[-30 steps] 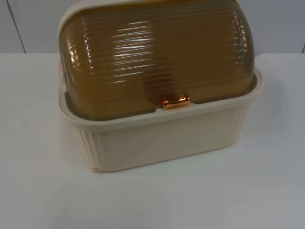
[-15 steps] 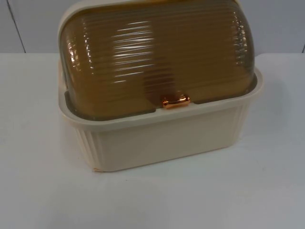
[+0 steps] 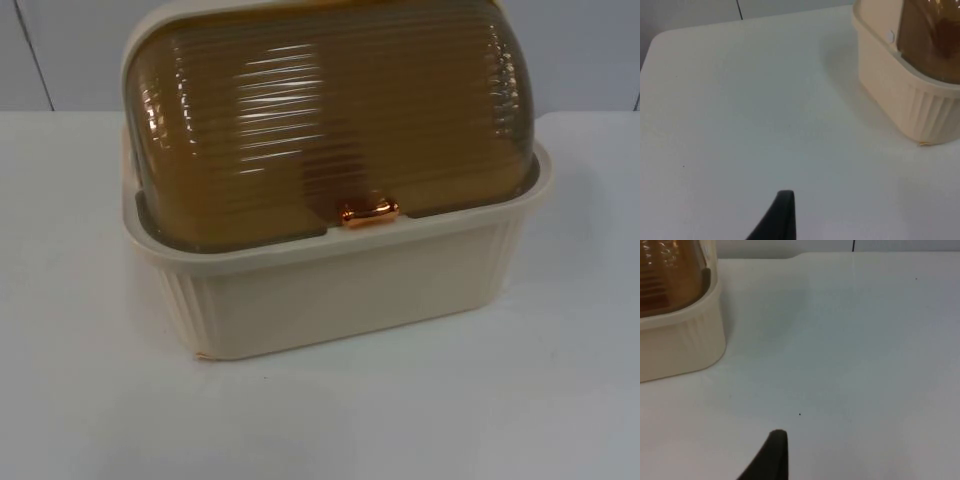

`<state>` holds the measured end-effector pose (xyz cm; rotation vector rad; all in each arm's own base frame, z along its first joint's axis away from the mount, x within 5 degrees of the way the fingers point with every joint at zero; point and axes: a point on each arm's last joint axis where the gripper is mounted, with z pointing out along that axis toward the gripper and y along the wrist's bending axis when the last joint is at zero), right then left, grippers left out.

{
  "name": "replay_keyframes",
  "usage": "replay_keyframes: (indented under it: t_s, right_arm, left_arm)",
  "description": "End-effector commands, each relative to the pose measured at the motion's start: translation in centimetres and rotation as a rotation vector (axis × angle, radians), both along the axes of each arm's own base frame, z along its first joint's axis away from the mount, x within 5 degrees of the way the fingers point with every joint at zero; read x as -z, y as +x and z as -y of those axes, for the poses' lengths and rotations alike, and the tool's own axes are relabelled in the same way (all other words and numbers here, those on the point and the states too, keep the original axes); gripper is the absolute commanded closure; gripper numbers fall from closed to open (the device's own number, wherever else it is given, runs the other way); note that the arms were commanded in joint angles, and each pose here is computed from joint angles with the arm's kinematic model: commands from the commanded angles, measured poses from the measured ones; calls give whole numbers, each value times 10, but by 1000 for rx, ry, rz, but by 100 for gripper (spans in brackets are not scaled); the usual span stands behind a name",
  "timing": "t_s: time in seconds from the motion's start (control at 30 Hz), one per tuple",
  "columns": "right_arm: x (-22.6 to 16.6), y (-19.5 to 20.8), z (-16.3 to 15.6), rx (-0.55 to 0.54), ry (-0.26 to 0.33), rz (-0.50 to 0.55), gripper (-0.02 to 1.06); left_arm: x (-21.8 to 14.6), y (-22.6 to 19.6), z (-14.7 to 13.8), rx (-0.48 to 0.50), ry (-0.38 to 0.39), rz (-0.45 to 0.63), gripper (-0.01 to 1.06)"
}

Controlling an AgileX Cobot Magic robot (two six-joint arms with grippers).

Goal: Open the box lid with the left hand, place the block into the box with the right hand, then close the box lid with the left hand.

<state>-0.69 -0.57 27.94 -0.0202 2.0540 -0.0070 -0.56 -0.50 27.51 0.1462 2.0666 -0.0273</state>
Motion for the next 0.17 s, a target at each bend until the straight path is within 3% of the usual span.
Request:
replay_keyframes:
  t_s: [0.0,0.13]
  right_arm:
    - [0,0,0,3,-3,8,6]
    - [0,0,-1,19,0,8,6]
  left_arm:
    - [0,0,0,-1,-6,7,2]
    - [0,0,0,-1,-6,7,2]
